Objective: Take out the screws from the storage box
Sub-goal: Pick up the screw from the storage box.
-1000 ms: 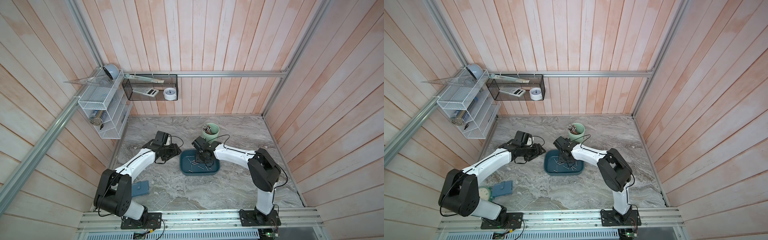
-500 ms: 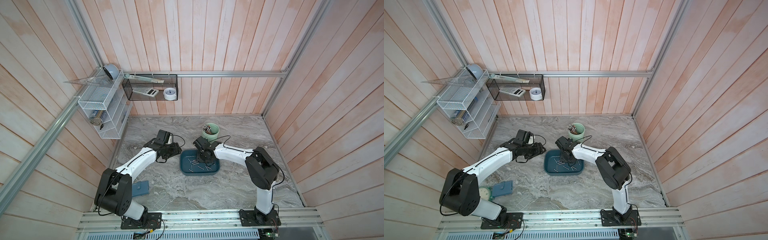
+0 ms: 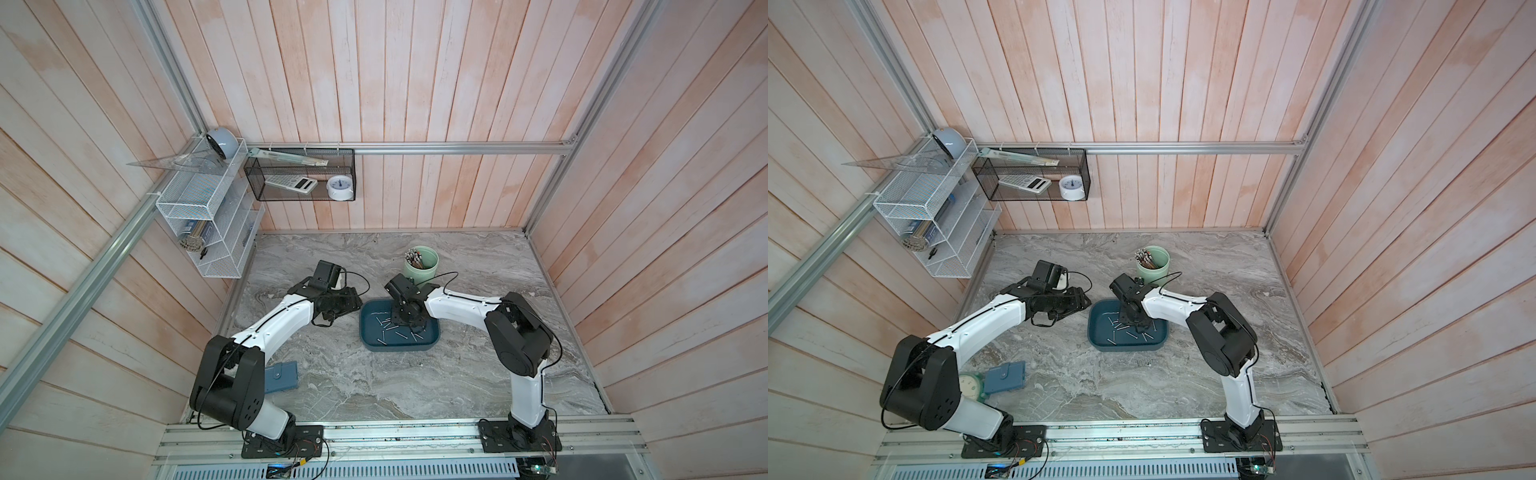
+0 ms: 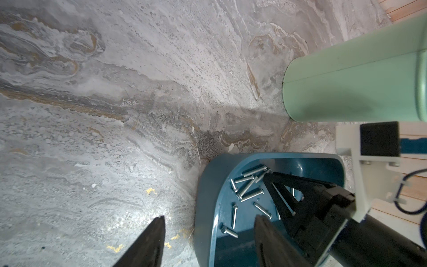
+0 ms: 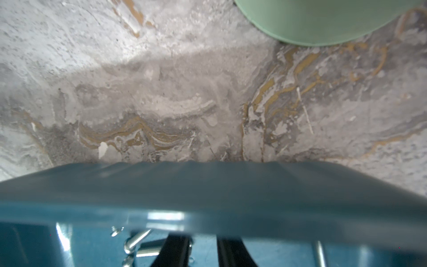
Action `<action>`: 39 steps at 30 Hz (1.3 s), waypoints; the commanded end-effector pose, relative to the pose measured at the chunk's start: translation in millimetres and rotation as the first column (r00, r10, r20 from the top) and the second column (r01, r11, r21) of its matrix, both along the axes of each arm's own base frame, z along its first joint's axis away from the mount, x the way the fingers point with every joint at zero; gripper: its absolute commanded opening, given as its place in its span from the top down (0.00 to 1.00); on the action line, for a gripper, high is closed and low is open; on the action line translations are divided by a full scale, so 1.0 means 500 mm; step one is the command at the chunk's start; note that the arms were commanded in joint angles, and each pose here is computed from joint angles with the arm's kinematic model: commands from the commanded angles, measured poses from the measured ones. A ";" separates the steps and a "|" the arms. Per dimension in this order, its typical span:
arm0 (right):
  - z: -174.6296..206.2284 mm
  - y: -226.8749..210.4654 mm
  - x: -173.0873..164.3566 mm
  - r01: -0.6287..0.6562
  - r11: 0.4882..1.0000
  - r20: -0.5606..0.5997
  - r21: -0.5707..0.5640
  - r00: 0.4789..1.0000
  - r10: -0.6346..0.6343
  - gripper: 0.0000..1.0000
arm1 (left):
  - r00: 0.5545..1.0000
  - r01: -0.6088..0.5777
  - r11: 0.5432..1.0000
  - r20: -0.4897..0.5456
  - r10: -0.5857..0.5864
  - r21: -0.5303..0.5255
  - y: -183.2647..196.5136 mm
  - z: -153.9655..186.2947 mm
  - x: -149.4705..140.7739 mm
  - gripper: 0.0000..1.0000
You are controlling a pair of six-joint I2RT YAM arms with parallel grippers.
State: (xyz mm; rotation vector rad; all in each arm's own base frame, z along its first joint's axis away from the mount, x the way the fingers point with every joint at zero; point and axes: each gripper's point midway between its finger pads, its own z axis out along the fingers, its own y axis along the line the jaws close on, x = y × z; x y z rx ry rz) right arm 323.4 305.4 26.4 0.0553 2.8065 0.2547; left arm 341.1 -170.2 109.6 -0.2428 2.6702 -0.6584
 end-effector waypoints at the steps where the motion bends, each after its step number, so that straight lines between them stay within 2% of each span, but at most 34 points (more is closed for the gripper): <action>1: -0.031 -0.016 -0.003 0.012 0.998 -0.023 -0.056 1.000 -0.013 0.74 | 1.000 0.019 1.000 0.001 -0.019 0.011 -0.004 0.000 0.002 0.33; 12: -0.022 0.002 0.020 0.002 0.998 -0.011 -0.068 1.000 -0.002 0.68 | 1.000 0.015 1.000 0.023 -0.015 0.011 -0.001 0.011 0.004 0.33; 24: 0.026 0.016 0.032 0.014 1.000 0.065 -0.005 0.998 -0.014 0.67 | 0.999 0.016 1.000 0.035 -0.016 0.004 -0.003 0.016 0.004 0.33; 30: 0.020 0.022 0.028 0.006 1.000 0.057 0.009 0.998 -0.006 0.66 | 0.999 0.017 1.000 0.036 -0.017 0.006 -0.002 0.015 0.004 0.33; 39: 0.045 0.028 0.028 -0.024 1.000 0.116 0.008 0.993 0.023 0.61 | 0.999 0.016 1.000 0.035 -0.016 0.015 -0.001 0.010 0.006 0.33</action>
